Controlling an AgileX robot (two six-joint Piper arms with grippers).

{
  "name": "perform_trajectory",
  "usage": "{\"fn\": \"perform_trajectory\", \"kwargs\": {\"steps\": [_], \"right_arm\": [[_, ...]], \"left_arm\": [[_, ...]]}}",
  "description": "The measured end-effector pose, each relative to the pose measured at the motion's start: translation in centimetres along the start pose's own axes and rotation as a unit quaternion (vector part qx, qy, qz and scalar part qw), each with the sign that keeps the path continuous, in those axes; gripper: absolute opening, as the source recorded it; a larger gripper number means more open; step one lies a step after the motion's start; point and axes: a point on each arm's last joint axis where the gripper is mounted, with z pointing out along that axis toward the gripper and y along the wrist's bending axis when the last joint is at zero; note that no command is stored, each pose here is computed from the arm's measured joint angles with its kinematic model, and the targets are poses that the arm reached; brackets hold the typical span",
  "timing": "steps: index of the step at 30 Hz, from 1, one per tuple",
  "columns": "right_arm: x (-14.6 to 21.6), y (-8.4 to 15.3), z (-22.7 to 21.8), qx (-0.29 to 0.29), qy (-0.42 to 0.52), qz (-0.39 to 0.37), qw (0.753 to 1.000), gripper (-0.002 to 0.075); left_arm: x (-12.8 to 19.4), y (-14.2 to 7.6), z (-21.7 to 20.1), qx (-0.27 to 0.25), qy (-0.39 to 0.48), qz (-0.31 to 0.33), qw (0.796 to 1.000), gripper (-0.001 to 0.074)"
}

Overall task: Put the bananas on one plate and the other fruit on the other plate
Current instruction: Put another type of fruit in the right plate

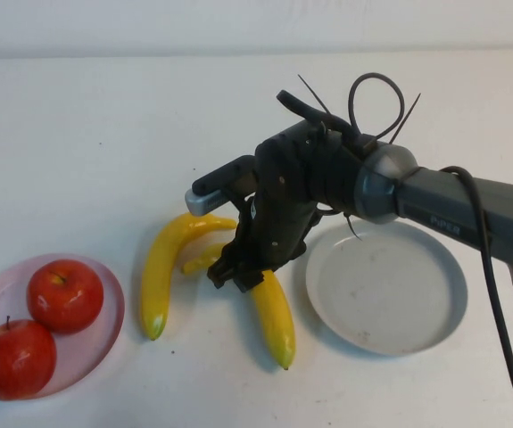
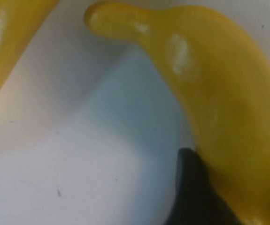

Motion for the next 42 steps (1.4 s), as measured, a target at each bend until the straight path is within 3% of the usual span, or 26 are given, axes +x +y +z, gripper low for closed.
{"fn": "perform_trajectory", "kwargs": {"steps": [4,9,15,19,26,37,39,42], "right_arm": [[0.0,0.1,-0.6,-0.003,0.0,0.004,1.0,0.0323],[0.2,0.0,-6.1,0.008,-0.023,0.03,0.999,0.0323],[2.7,-3.7,-11.0,0.044,-0.037,0.087,0.995,0.0323],[5.9,-7.5,-10.4,0.068,-0.01,0.144,0.987,0.0323],[9.2,-11.8,-7.7,0.076,0.006,0.214,0.974,0.0323],[10.0,-12.9,-4.7,0.069,0.047,0.237,0.968,0.0324],[10.2,-12.8,-4.6,0.069,0.055,0.238,0.967,0.0351],[10.2,-12.8,-5.1,0.068,0.053,0.239,0.967,0.047]], "left_arm": [[0.0,0.0,0.0,0.0,0.0,0.0,1.0,-0.0004],[0.0,0.0,0.0,0.0,0.0,0.0,1.0,-0.0004],[0.0,0.0,0.0,0.0,0.0,0.0,1.0,-0.0004],[0.0,0.0,0.0,0.0,0.0,0.0,1.0,-0.0004],[0.0,0.0,0.0,0.0,0.0,0.001,1.0,-0.0004],[0.0,0.0,0.0,0.0,0.0,0.001,1.0,-0.0004],[0.0,0.0,0.0,0.0,0.0,0.001,1.0,-0.0004],[0.0,0.0,0.0,0.0,0.0,0.001,1.0,-0.0004]]}}
